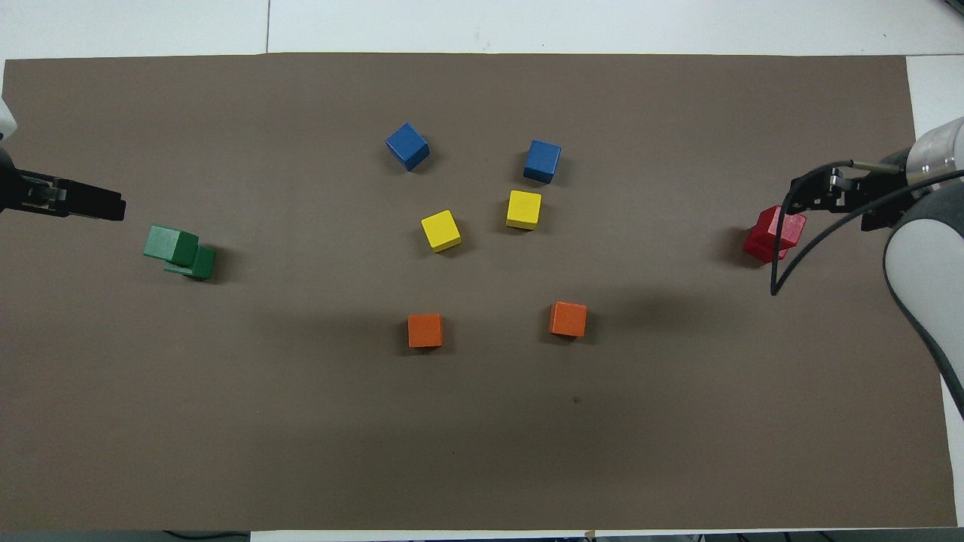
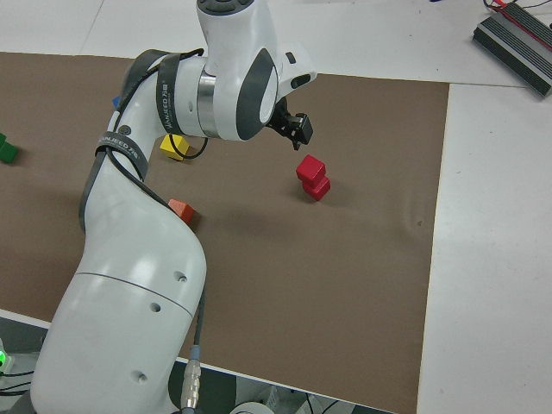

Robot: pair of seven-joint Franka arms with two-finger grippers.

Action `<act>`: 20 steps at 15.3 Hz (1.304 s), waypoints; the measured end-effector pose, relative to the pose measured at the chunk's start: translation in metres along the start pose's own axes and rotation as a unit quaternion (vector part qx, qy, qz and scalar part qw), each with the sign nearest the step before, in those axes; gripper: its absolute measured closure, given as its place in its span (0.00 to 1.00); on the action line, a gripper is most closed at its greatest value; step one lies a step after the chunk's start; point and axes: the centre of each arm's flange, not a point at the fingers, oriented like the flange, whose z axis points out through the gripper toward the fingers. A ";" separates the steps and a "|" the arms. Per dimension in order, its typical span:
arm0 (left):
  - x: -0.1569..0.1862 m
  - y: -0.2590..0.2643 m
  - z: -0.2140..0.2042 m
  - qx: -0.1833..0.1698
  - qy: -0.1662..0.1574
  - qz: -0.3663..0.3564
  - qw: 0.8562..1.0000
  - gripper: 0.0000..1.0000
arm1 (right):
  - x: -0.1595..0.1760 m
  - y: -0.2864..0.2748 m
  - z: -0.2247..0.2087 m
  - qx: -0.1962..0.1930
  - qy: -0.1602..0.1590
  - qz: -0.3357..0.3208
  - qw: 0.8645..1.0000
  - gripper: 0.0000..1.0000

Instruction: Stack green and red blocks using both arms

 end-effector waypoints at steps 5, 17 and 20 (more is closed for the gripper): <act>0.001 0.000 -0.001 0.000 0.005 -0.024 1.000 0.00 | -0.030 0.003 -0.022 -0.002 -0.046 -0.077 0.996 0.00; 0.001 0.002 0.005 0.000 -0.001 -0.025 1.000 0.00 | -0.036 0.009 -0.063 -0.003 -0.062 -0.072 0.996 0.00; -0.001 0.004 0.006 -0.002 -0.011 -0.025 1.000 0.00 | -0.032 0.014 -0.059 -0.003 -0.065 -0.067 0.996 0.00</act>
